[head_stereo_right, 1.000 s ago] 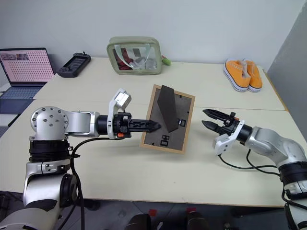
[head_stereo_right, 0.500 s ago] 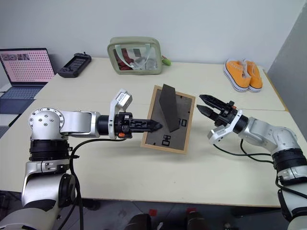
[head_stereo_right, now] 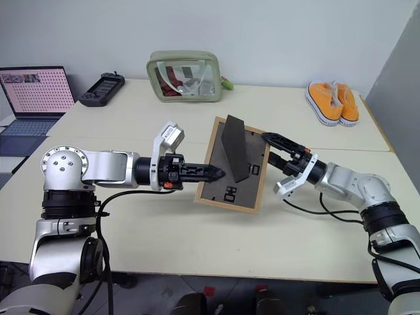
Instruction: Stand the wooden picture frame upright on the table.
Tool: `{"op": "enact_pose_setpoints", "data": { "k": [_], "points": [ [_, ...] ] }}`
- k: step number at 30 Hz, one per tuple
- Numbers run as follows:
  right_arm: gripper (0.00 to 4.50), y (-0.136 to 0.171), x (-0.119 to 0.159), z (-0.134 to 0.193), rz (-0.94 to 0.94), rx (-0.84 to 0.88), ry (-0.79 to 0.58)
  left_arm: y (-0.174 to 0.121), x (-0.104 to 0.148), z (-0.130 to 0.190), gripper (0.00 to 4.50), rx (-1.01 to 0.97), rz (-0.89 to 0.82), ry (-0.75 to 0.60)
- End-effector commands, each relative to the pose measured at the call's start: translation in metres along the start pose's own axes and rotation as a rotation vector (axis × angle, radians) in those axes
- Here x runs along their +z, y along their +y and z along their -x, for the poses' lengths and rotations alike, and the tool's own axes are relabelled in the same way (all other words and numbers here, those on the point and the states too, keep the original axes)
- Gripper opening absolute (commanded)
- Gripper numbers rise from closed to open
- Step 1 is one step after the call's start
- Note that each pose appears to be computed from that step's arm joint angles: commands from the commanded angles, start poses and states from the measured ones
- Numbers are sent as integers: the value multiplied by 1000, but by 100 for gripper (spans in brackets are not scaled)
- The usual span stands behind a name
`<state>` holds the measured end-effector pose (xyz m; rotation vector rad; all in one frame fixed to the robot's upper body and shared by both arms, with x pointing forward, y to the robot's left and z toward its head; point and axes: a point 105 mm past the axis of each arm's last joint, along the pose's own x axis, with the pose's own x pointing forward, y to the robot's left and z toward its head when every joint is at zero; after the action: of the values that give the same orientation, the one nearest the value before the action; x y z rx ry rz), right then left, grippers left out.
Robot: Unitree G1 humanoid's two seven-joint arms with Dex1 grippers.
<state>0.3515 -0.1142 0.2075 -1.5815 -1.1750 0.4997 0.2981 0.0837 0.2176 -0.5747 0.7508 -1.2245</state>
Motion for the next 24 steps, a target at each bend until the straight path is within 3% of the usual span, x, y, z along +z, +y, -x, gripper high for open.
{"op": "enact_pose_setpoints", "data": {
  "k": [1,6,7,16,24],
  "points": [
    [373,-20,4,-16,47,-88,-50,-19,11,2,128,-58,-52,-27],
    [373,-28,-1,-14,58,-116,-65,-20,9,4,128,-63,-49,-21],
    [335,-29,-1,-14,61,-118,-70,-21,9,4,128,-64,-49,-21],
    [151,-28,5,-11,72,-128,-124,-24,9,1,128,-61,-42,-40],
    [131,-31,6,-12,87,-148,-129,-25,10,1,128,-53,-23,-48]
  ]
}}
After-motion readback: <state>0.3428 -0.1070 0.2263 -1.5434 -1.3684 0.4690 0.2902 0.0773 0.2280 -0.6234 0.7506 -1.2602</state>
